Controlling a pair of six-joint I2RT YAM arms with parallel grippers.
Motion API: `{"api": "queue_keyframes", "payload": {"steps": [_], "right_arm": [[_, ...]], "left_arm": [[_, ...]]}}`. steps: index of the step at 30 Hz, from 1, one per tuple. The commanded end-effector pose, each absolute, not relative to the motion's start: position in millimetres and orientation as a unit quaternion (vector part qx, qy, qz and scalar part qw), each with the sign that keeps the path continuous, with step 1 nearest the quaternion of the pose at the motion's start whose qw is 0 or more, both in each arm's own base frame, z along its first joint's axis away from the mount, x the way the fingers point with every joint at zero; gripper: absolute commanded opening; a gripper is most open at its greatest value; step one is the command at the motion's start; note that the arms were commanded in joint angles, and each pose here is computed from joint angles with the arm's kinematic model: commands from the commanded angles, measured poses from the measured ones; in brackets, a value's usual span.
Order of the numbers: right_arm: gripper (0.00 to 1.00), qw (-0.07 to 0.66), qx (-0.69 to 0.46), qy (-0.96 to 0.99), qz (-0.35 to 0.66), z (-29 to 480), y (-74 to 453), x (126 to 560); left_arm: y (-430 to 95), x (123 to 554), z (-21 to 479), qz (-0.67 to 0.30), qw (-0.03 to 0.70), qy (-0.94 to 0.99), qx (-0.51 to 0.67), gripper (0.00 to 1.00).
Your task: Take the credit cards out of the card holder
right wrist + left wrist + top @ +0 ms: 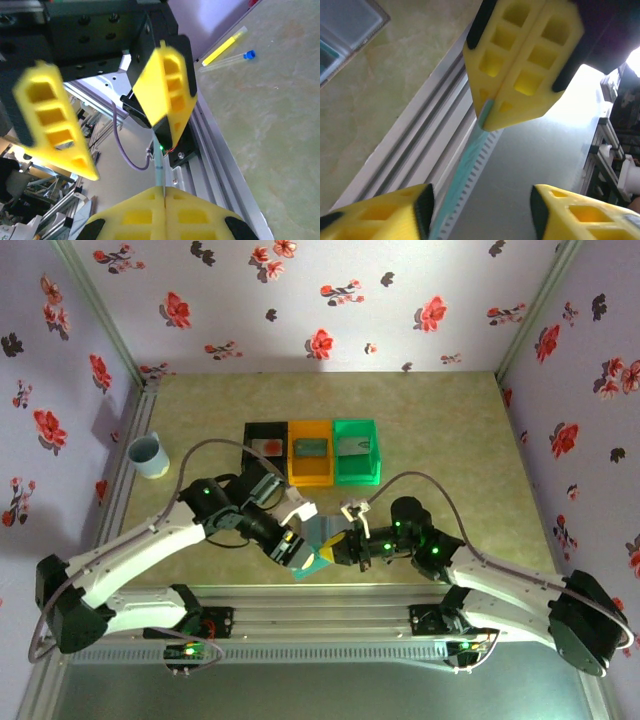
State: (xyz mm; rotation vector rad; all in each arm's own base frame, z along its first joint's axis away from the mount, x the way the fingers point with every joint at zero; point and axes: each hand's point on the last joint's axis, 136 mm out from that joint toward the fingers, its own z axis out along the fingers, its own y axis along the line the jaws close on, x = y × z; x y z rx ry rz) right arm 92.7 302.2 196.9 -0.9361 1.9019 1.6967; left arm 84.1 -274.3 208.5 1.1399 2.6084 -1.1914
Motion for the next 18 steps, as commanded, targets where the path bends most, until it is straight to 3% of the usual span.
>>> {"api": "queue_keyframes", "payload": {"steps": [1, 9, 18], "right_arm": [[0.00, 0.231, -0.338, 0.691, 0.596, 196, 298, 95], [0.00, 0.302, -0.296, 0.727, 0.541, 211, 286, 125], [0.00, 0.395, -0.174, 0.786, 0.442, 228, 256, 193]], "left_arm": [[-263, 92, 238, -0.388, 0.083, 0.838, 0.375, 0.65], [-220, 149, 272, -0.336, 0.275, 0.856, 0.282, 0.99], [-177, 190, 269, -0.269, 0.410, 0.856, 0.163, 1.00]]}}
